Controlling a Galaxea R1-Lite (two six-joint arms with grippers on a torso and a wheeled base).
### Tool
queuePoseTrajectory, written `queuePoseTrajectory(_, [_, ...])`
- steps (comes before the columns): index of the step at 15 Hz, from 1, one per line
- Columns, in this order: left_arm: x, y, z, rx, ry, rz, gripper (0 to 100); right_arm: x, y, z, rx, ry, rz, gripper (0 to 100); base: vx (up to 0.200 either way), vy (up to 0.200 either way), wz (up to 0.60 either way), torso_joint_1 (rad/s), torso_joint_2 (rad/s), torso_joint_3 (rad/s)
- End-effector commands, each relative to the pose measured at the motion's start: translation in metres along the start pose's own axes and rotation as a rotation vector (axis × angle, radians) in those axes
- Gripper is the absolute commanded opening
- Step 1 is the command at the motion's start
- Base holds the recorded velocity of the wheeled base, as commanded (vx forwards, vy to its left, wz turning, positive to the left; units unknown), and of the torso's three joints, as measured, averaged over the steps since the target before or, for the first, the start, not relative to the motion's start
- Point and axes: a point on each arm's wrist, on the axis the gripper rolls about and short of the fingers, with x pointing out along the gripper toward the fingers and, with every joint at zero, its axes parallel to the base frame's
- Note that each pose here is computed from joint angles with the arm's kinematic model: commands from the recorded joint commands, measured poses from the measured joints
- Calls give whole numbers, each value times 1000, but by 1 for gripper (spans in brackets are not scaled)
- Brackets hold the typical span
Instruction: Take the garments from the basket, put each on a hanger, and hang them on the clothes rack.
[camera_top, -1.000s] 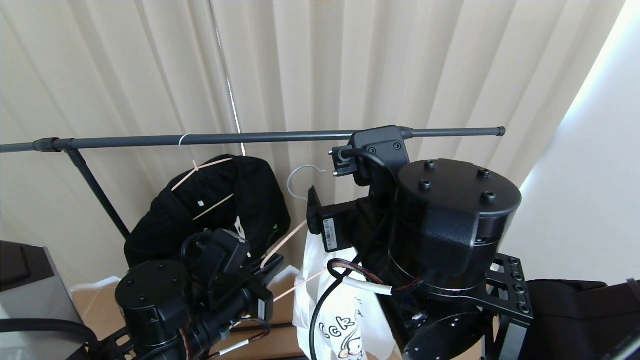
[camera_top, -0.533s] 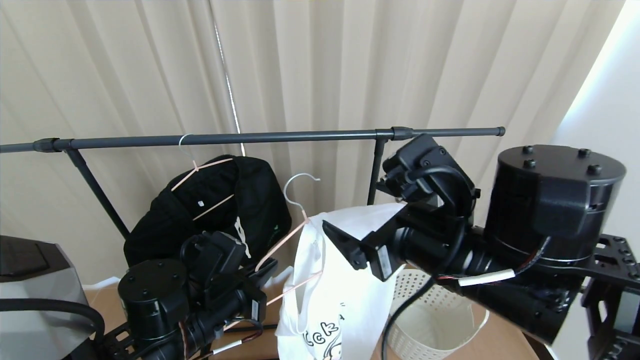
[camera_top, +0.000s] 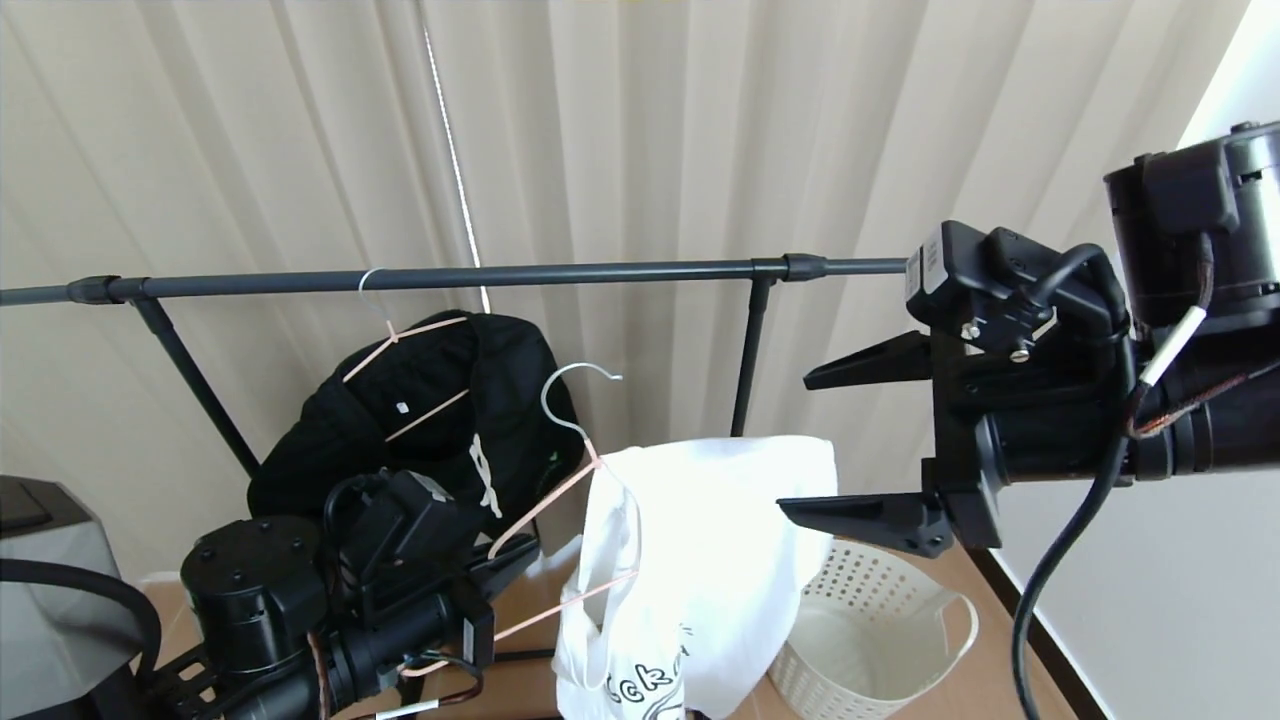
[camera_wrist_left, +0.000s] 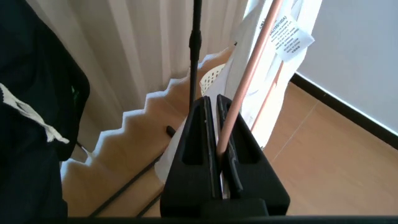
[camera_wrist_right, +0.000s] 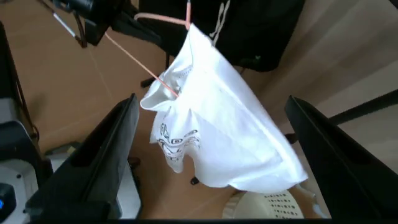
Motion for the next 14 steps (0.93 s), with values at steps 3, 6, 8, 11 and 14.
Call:
queuePoseTrajectory(3, [-9,0,3,32,-11,-1,0,18,-47,1,-190,193,203,100,0,0,0,0,0,0])
queuePoseTrajectory(6, [-18,-4,0,40,8,-20,0,39,-60,-2,-179,278,288,100,0,0,0,0,0,0])
queuePoseTrajectory(8, [-20,-5,3,52,-4,-26,0,54,-64,-9,-162,298,308,100,0,0,0,0,0,0])
queuePoseTrajectory(11, [-20,-14,5,104,-13,-63,0,76,-67,-22,-137,330,349,100,0,0,0,0,0,0])
queuePoseTrajectory(14, [-21,-18,4,110,-11,-76,0,85,-60,-21,-144,319,382,100,0,0,0,0,0,0])
